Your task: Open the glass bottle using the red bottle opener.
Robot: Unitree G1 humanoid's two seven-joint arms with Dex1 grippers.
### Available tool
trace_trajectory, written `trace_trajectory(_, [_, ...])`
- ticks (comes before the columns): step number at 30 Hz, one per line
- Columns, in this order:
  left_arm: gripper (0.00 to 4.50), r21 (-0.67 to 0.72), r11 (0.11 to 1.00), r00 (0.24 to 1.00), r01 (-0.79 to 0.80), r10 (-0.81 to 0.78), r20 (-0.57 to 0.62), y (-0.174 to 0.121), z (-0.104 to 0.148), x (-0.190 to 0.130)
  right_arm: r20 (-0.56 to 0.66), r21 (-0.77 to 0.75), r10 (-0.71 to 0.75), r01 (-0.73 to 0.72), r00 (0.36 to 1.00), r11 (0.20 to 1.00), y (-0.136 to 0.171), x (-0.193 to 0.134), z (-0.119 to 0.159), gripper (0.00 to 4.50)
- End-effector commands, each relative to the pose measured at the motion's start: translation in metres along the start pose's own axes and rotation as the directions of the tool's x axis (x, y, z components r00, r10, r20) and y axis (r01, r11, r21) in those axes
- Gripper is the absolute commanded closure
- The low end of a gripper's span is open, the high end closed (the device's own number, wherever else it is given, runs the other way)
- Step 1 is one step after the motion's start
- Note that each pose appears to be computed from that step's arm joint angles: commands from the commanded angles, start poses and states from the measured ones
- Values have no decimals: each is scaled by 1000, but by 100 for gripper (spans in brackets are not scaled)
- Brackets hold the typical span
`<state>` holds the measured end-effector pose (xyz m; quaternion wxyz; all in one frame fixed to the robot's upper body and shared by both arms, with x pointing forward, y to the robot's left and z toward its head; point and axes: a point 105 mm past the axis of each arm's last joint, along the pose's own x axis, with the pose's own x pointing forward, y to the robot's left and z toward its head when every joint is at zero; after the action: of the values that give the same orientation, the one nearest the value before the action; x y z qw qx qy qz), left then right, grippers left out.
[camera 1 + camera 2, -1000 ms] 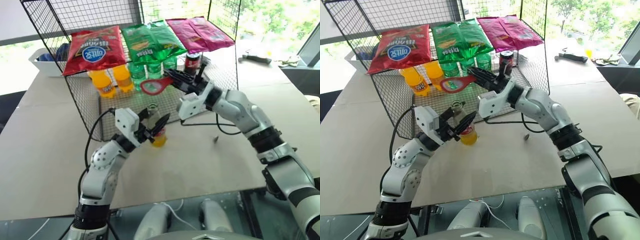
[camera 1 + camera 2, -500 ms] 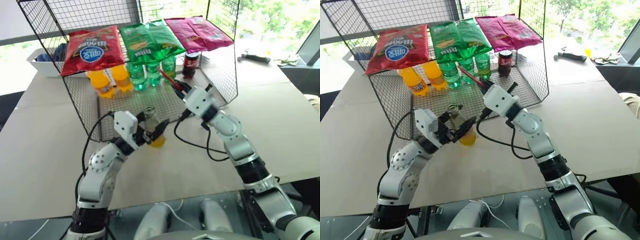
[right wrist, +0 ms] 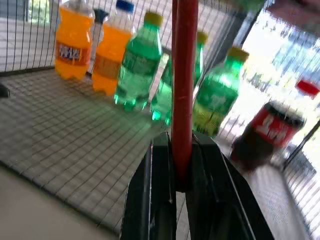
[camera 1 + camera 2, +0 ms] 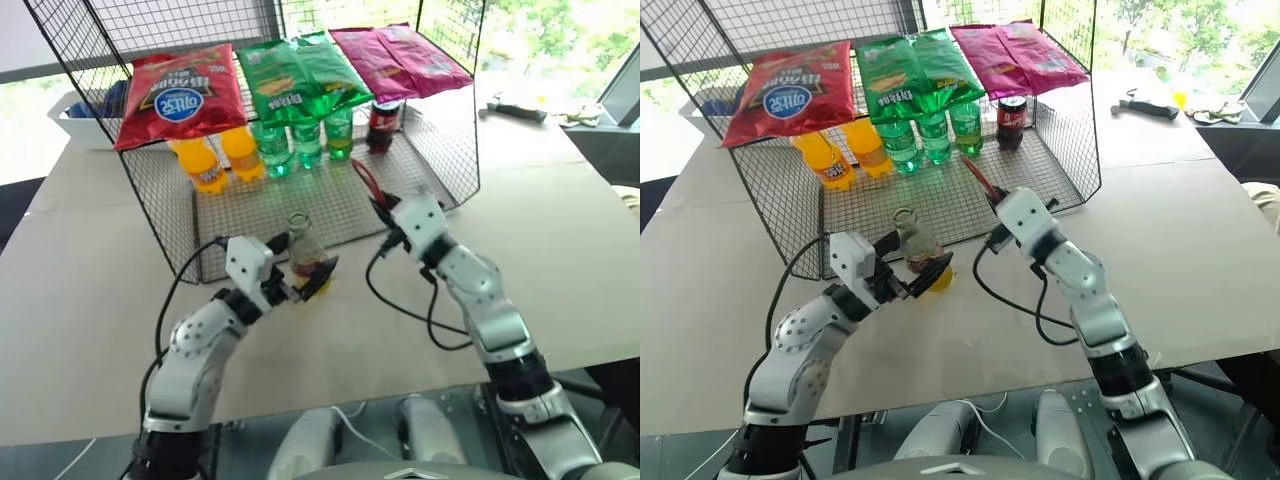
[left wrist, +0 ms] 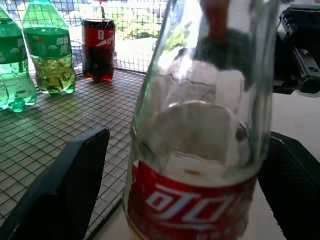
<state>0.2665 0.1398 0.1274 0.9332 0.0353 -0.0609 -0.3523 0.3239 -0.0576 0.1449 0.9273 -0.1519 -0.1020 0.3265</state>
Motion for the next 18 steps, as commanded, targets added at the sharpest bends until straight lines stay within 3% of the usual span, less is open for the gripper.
trace_trajectory(1, [4,29,999,999,-33,33,-1,-1,9,-23,-54,76,-25,29,998,997,-7,-24,-2,450])
trace_trajectory(4, [4,13,999,997,-47,48,-57,-7,0,-44,-177,163,9,20,984,986,-3,-46,-22,450])
trace_trajectory(5, [0,2,998,995,-66,66,-78,-7,-6,-53,-214,186,29,11,976,982,0,-54,-27,363])
trace_trajectory(6, [0,12,997,989,-76,77,-129,-7,-17,-63,-252,227,71,-13,965,974,4,-64,-32,340])
trace_trajectory(8, [0,17,997,978,-75,77,-193,-10,-33,-76,-297,270,126,-44,947,962,9,-79,-37,247])
trace_trajectory(10, [0,12,995,973,-101,102,-206,-8,-37,-81,-323,276,154,-63,934,959,8,-91,-40,168])
trace_trajectory(11, [0,18,992,970,-123,124,-208,-6,-38,-83,-330,280,165,-71,929,958,7,-97,-40,104])
trace_trajectory(12, [0,23,988,964,-154,155,-214,-3,-39,-84,-336,278,173,-78,926,957,6,-103,-41,78])
trace_trajectory(13, [0,34,981,955,-190,193,-224,1,-41,-86,-337,276,162,-67,927,959,1,-111,-42,12])
trace_trajectory(18, [0,65,969,936,-237,246,-253,4,-44,-90,-294,239,138,-67,946,969,-6,-134,-45,5])
